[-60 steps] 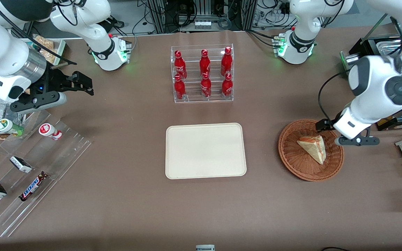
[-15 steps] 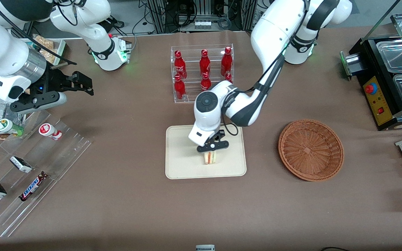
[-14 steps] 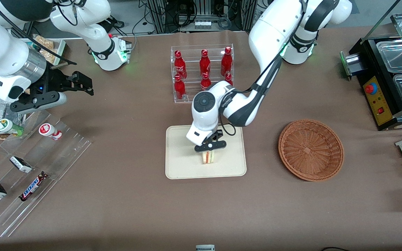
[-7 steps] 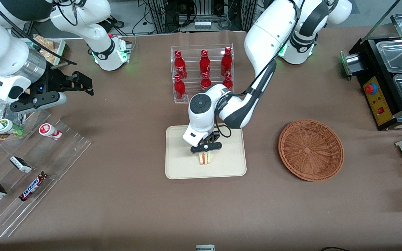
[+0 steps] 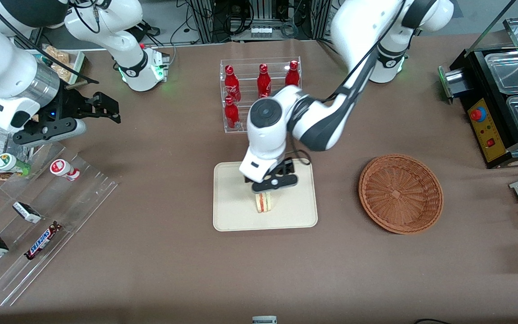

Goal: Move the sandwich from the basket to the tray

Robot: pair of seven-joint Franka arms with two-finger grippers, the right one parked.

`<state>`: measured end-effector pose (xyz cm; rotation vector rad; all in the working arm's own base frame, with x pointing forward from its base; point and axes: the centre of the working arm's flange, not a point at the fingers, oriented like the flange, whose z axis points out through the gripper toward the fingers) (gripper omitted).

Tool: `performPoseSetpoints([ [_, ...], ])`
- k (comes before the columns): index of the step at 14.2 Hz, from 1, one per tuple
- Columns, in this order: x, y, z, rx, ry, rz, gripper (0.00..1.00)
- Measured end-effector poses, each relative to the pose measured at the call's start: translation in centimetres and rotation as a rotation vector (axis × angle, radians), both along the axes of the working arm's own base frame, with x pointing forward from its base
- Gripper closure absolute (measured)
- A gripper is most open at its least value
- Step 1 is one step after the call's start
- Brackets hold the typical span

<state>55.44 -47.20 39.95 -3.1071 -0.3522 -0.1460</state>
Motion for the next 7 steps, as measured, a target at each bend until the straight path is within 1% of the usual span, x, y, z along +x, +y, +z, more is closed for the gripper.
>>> performPoseSetpoints([
  [3,0.5,4.2,5.7,0.018,0.023,0.014,0.0],
  [5,1.8,8.1,7.1,0.018,0.037,0.058,0.0],
  [7,3.2,12.6,7.8,0.01,0.058,0.058,0.0],
])
